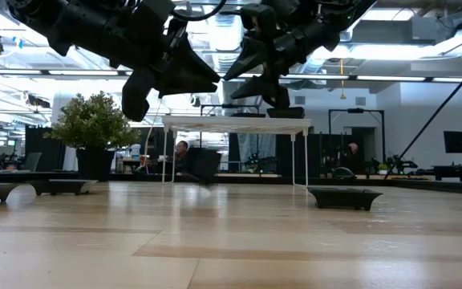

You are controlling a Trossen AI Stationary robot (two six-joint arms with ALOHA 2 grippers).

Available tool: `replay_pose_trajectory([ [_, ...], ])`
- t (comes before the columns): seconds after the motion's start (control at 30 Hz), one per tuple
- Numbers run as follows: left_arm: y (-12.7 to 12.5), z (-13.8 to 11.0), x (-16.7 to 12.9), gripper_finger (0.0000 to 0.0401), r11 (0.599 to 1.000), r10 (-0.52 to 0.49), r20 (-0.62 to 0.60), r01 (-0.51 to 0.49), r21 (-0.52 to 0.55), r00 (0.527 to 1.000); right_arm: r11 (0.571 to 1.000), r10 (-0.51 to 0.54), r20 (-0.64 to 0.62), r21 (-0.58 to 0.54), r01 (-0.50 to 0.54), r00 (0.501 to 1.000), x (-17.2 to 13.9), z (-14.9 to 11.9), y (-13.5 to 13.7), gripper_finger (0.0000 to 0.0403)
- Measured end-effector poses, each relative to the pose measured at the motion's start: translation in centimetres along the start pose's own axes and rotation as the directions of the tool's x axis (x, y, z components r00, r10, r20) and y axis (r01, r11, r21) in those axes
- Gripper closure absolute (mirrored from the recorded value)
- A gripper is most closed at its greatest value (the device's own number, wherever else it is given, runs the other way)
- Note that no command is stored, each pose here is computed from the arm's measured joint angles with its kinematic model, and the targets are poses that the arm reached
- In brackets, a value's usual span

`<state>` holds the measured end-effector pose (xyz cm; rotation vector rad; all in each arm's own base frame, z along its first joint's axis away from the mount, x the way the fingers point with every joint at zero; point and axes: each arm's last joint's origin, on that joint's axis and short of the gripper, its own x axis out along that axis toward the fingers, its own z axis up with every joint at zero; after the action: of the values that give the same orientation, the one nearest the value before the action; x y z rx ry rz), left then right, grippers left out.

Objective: Pick & Place Mini shaped plates
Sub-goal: Stack the black square plate on top of the black square plate on the shelf

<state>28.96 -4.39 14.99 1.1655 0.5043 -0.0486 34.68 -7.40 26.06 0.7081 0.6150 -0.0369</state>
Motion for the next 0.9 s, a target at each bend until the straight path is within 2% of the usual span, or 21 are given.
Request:
replay_pose_trajectory([
  [0.2,0.0,0.0,0.0,0.0313,1.000,-0.003,-0.001,0.003,-0.018,1.000,0.999,-0.020,-0.034,-0.028,0.019,0.999,0.0,-0.3,-0.2,0.0233],
  [0.3,0.0,0.0,0.0,0.0313,0.989,-0.003,-0.001,0.003,-0.146,1.000,0.998,-0.056,-0.068,-0.044,0.053,0.996,0.0,-0.8,-0.4,0.0238],
  [0.43,-0.2,0.1,-0.1,0.0313,0.924,-0.018,0.004,0.019,-0.382,1.000,0.986,-0.157,-0.076,-0.065,0.152,0.985,-0.1,-1.4,-0.4,0.0246],
  [0.6,-1.6,0.1,-0.5,0.0313,0.866,-0.134,0.057,0.146,-0.478,0.989,0.949,-0.297,-0.039,-0.126,0.290,0.954,-0.7,-2.2,0.5,0.0257],
  [0.67,-2.3,-0.1,-0.7,0.0310,0.834,-0.170,0.080,0.187,-0.520,0.982,0.938,-0.318,-0.010,-0.152,0.313,0.948,-0.8,-2.4,1.2,0.0260],
  [0.73,-2.7,-0.2,-0.9,0.0302,0.784,-0.203,0.104,0.225,-0.578,0.974,0.921,-0.356,-0.011,-0.174,0.349,0.934,-1.1,-2.9,1.7,0.0262],
  [0.8,-2.9,-0.3,-0.9,0.0290,0.701,-0.232,0.123,0.254,-0.667,0.965,0.908,-0.372,0.013,-0.201,0.367,0.928,-1.0,-3.3,2.5,0.0263],
  [0.9,-3.2,-0.4,-1.0,0.0269,0.533,-0.274,0.140,0.272,-0.801,0.952,0.886,-0.405,0.026,-0.237,0.399,0.914,-1.2,-4.1,3.6,0.0264],
])
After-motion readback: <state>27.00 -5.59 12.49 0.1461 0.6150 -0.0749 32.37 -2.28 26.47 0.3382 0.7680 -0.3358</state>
